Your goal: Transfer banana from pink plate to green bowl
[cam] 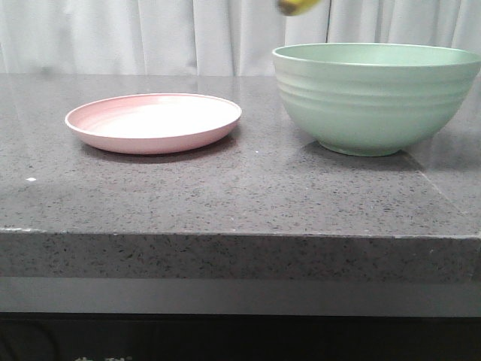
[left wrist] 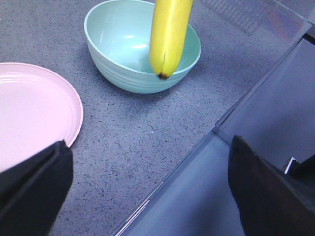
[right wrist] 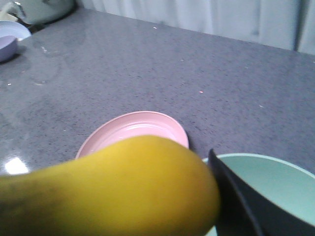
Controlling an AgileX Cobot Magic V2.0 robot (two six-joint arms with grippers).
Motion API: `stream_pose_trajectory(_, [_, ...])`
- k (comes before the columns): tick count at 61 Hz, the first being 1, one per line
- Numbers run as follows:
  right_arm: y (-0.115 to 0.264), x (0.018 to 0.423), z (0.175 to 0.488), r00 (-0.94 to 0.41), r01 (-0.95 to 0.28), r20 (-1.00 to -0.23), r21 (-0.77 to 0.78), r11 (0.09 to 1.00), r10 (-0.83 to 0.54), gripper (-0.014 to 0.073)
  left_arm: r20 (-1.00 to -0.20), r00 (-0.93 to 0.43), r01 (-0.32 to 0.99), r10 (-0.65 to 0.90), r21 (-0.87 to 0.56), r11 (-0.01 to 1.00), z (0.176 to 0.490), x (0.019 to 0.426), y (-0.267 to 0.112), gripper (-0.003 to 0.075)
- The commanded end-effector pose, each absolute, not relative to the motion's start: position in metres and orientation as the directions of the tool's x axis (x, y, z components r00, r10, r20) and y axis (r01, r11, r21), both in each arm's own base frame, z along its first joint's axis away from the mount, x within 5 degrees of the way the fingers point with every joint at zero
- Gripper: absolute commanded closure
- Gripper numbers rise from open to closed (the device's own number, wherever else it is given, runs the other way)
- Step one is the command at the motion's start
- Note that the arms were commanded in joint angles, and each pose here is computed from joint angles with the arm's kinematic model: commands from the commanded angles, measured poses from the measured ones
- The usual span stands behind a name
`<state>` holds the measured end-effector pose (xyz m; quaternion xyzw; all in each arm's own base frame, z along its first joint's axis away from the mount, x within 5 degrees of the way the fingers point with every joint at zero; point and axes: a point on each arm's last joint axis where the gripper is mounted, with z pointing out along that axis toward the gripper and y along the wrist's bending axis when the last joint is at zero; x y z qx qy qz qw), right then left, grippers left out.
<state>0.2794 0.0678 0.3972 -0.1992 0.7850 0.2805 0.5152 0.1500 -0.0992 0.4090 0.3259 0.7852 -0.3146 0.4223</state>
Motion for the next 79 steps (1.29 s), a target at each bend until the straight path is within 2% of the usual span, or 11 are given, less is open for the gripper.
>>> stream_pose_trajectory(1, [0.056,0.281,0.42,-0.392,-0.566,-0.919,0.273,0.778,0.037,0.0391,-0.905,-0.386,0.784,0.178,-0.22,0.58,0.426,0.145,-0.101,0.0091])
stream_pose_trajectory(22, [0.035,0.334,0.403,-0.491,-0.49,-0.869,0.328,0.808,0.055,0.0391,-0.909,-0.381,0.779,0.169,-0.217,0.588,0.426,0.146,-0.1,0.0091])
stream_pose_trajectory(35, [0.033,0.359,0.373,-0.563,-0.46,-0.825,0.368,0.808,0.055,0.0379,-0.91,-0.38,0.779,0.168,-0.217,0.589,0.427,0.147,-0.1,0.0091])
stream_pose_trajectory(40, [0.032,0.365,0.365,-0.583,-0.451,-0.81,0.381,0.807,0.057,0.0286,-0.91,-0.38,0.779,0.168,-0.217,0.589,0.427,0.147,-0.1,0.0091])
stream_pose_trajectory(46, [0.032,0.37,0.357,-0.6,-0.442,-0.798,0.39,0.808,0.057,0.0074,-0.91,-0.38,0.779,0.168,-0.217,0.589,0.427,0.147,-0.1,0.0091])
stream_pose_trajectory(52, [0.031,0.371,0.354,-0.603,-0.438,-0.796,0.382,0.814,0.05,-0.0038,-0.91,-0.38,0.779,0.168,-0.216,0.589,0.427,0.147,-0.1,0.0091])
stream_pose_trajectory(66, [0.03,0.37,0.355,-0.597,-0.439,-0.801,0.365,0.821,0.037,-0.005,-0.91,-0.379,0.778,0.167,-0.216,0.59,0.427,0.147,-0.1,0.0091])
stream_pose_trajectory(79, [0.027,0.35,0.38,-0.566,-0.438,-0.824,0.276,0.856,-0.023,-0.0048,-0.911,-0.377,0.777,0.164,-0.215,0.592,0.427,0.147,-0.1,0.0091])
